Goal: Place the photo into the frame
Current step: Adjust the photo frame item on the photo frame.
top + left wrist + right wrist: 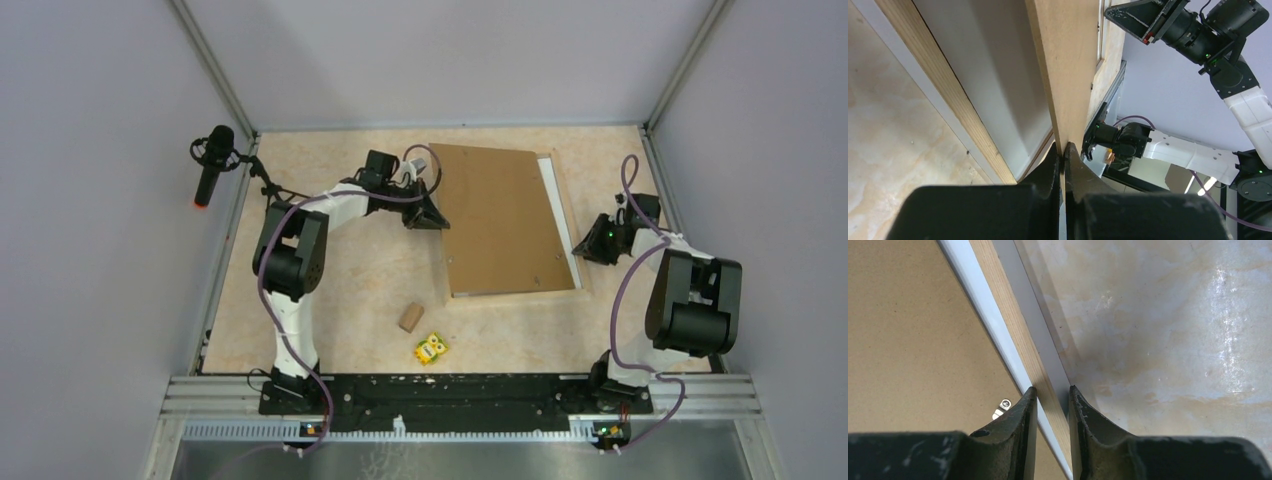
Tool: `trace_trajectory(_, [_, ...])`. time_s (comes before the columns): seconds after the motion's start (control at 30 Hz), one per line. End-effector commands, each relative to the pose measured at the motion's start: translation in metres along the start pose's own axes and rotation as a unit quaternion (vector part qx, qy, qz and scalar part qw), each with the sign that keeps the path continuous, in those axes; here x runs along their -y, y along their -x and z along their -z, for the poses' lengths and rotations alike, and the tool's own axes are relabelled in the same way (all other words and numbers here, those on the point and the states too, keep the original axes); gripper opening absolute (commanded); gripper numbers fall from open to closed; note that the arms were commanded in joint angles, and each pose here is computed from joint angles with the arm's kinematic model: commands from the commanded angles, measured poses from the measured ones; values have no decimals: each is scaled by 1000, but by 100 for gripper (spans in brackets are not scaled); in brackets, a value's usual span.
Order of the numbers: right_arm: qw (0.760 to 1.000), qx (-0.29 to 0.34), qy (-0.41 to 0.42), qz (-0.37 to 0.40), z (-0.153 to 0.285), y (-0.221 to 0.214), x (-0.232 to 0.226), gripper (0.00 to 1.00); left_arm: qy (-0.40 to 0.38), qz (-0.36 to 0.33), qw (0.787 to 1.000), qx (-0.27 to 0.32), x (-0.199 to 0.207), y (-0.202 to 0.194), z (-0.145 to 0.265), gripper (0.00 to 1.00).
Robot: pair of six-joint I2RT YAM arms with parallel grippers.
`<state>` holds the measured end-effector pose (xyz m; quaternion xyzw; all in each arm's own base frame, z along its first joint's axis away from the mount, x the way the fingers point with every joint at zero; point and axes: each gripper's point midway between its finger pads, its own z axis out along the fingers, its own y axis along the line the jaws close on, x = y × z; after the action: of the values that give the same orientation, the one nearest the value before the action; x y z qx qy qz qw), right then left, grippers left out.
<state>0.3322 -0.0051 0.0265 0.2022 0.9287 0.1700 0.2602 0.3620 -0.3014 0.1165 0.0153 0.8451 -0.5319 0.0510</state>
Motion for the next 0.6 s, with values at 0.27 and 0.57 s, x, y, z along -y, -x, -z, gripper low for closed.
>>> trace_trajectory(0.27, [1000,-2,9,-2,-8,-3,-1,9,-47,-7,998,-44,-9,3,-9,0])
trace_trajectory(0.57, [1000,0,16,-1,-7,-2,-3,8,-102,7,993,-51,-2,7,13,0])
